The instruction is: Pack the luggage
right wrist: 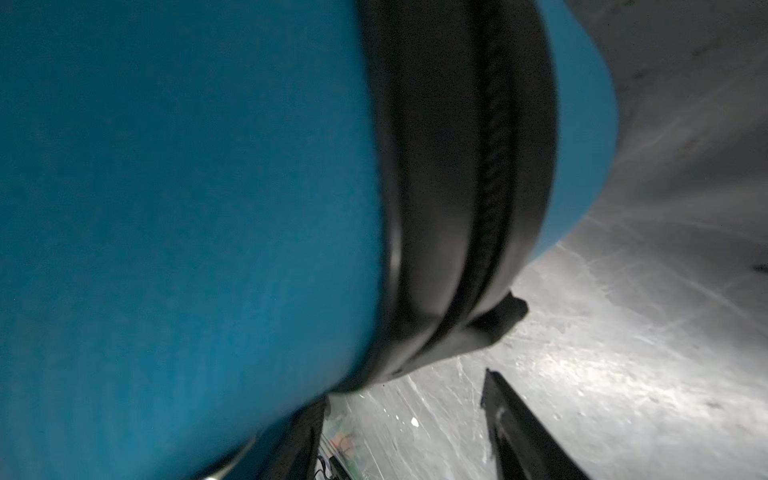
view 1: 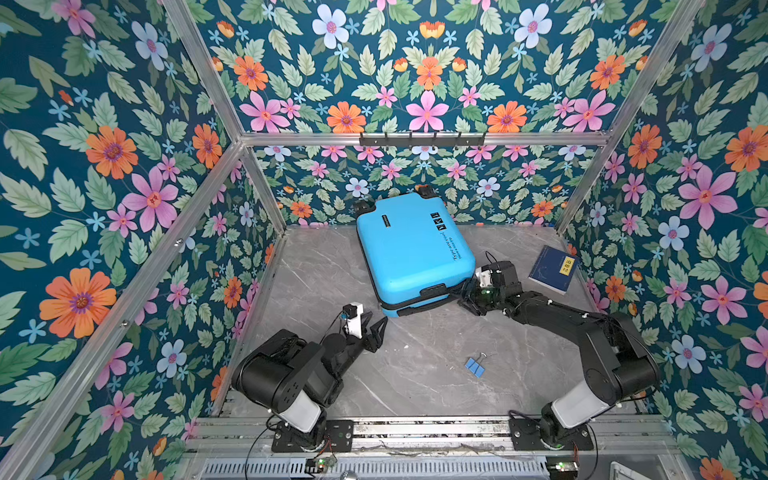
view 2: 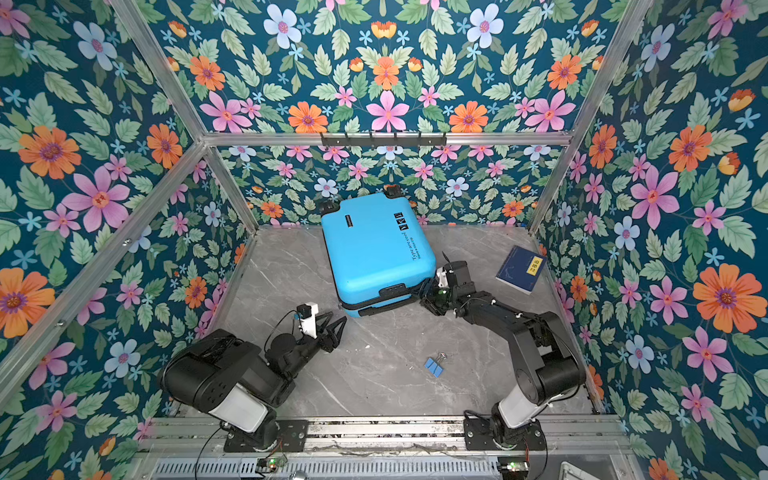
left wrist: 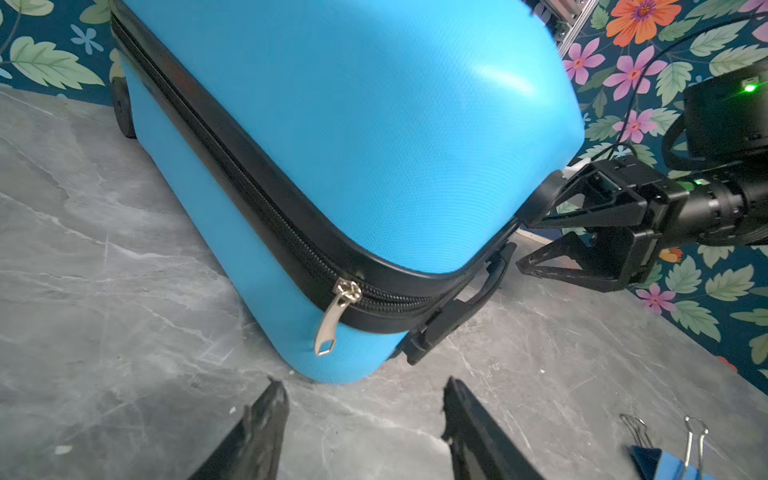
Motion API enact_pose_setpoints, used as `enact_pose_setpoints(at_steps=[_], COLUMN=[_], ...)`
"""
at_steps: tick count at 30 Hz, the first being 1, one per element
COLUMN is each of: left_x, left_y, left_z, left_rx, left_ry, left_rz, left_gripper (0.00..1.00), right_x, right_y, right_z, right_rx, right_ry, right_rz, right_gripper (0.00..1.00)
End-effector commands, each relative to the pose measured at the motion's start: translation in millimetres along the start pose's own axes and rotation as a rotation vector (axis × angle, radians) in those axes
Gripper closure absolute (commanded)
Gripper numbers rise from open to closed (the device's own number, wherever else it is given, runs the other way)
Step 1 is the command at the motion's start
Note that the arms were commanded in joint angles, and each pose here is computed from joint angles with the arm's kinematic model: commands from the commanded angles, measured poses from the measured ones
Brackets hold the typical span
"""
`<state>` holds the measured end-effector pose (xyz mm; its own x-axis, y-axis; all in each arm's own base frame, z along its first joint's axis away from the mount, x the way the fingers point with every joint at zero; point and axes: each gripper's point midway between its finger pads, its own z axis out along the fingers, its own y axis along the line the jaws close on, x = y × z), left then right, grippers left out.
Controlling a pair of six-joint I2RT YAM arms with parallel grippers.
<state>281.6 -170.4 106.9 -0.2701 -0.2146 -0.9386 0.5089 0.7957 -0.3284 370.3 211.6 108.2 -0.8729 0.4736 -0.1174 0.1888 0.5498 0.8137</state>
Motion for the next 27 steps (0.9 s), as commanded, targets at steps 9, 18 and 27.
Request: enact_pose_setpoints(at_steps=[9, 18, 27], left_x=[-8.2, -18.6, -20.0], left_y=[-0.2, 14.9, 6.8], left_z=[12.7, 19.8, 33.2], left_rx=[0.002, -0.002, 0.130], left_ry=[-0.020, -0.049, -0.037], left_rz=[0.119, 0.110, 0.063], left_gripper=[0.45, 0.46, 0.46], right_x=[-61.6, -51.2, -26.4], right_y=[24.5, 21.2, 12.5], right_z=[0.8, -5.1, -19.7], right_rx=[-0.016, -0.017, -0.046], right_ry=[-0.111, -0.089, -0.075], right_rz=[-0.036, -0.038, -0.021], right_gripper=[0.38, 0.38, 0.38])
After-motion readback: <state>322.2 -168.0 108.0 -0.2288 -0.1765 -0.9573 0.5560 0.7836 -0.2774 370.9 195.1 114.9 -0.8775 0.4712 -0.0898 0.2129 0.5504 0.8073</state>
